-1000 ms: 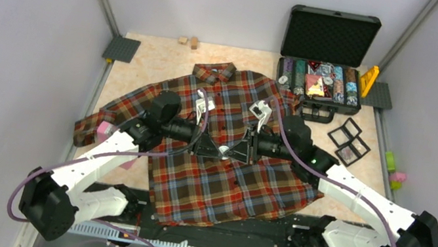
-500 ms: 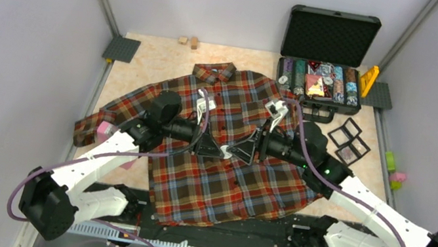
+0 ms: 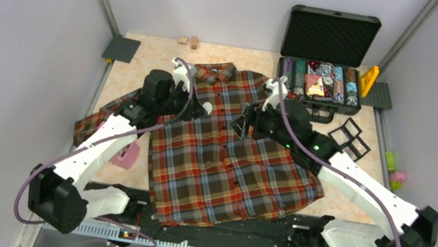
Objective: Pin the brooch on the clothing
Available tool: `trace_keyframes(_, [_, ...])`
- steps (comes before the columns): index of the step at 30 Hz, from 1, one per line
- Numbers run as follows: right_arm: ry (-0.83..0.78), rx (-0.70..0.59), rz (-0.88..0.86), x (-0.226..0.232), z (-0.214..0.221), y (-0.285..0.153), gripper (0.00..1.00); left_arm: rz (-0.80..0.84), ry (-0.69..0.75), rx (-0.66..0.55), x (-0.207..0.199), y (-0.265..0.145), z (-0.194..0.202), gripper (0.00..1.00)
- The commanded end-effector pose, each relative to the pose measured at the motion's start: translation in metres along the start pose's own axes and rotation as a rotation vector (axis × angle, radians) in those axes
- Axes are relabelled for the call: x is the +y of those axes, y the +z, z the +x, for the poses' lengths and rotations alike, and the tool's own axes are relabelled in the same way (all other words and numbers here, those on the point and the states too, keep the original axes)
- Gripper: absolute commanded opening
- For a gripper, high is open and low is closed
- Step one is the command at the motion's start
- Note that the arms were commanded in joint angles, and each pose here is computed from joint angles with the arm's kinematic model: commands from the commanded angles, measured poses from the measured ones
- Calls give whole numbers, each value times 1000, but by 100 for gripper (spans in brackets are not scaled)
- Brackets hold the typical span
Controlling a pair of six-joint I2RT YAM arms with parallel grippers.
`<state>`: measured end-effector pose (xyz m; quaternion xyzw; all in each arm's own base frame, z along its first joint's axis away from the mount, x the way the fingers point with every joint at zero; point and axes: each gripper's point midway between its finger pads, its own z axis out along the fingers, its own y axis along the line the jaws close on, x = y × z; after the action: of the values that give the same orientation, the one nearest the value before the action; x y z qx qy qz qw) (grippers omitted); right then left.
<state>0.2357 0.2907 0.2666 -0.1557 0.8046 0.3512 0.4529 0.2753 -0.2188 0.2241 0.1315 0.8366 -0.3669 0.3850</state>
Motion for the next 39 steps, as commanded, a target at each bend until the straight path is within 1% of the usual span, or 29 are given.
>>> trace_keyframes(1, [-57, 45, 75, -10, 1, 38, 65, -294, -51, -123, 64, -6, -46, 0])
trace_keyframes(4, [-61, 79, 83, -15, 12, 75, 63, -438, -81, -153, 104, -16, -61, 0])
trace_keyframes(7, [-54, 108, 88, -19, 22, 112, 62, -491, -106, -215, 127, -25, -74, 0])
trace_keyframes(10, [-47, 133, 104, -24, 35, 149, 61, -541, -123, -230, 145, -36, -79, 0])
trace_keyframes(15, [-95, 189, 193, -32, 60, 207, 61, -528, -162, -248, 156, -54, -81, 0])
trace_keyframes(16, [-104, 192, 199, -28, 60, 220, 61, -534, -158, -253, 157, -58, -81, 0])
trace_keyframes(17, [-116, 221, 217, -31, 74, 230, 61, -545, -150, -256, 157, -62, -81, 0])
trace_keyframes(18, [-120, 213, 222, -26, 70, 241, 61, -557, -143, -258, 158, -66, -80, 0])
trace_keyframes(20, [-139, 232, 262, -29, 81, 261, 61, -586, -133, -256, 160, -72, -78, 0])
trace_keyframes(22, [-172, 264, 312, -38, 100, 281, 61, -597, -126, -252, 160, -75, -76, 0])
trace_keyframes(27, [-219, 283, 385, -44, 115, 307, 60, -604, -108, -268, 156, -82, -79, 0])
trace_keyframes(32, [-265, 293, 444, -54, 128, 313, 54, -594, -104, -270, 153, -83, -80, 0])
trace_keyframes(35, [-273, 307, 459, -58, 138, 313, 48, -596, -103, -273, 152, -84, -80, 0])
trace_keyframes(39, [-268, 321, 480, -63, 148, 309, 35, -607, -105, -275, 154, -86, -79, 0])
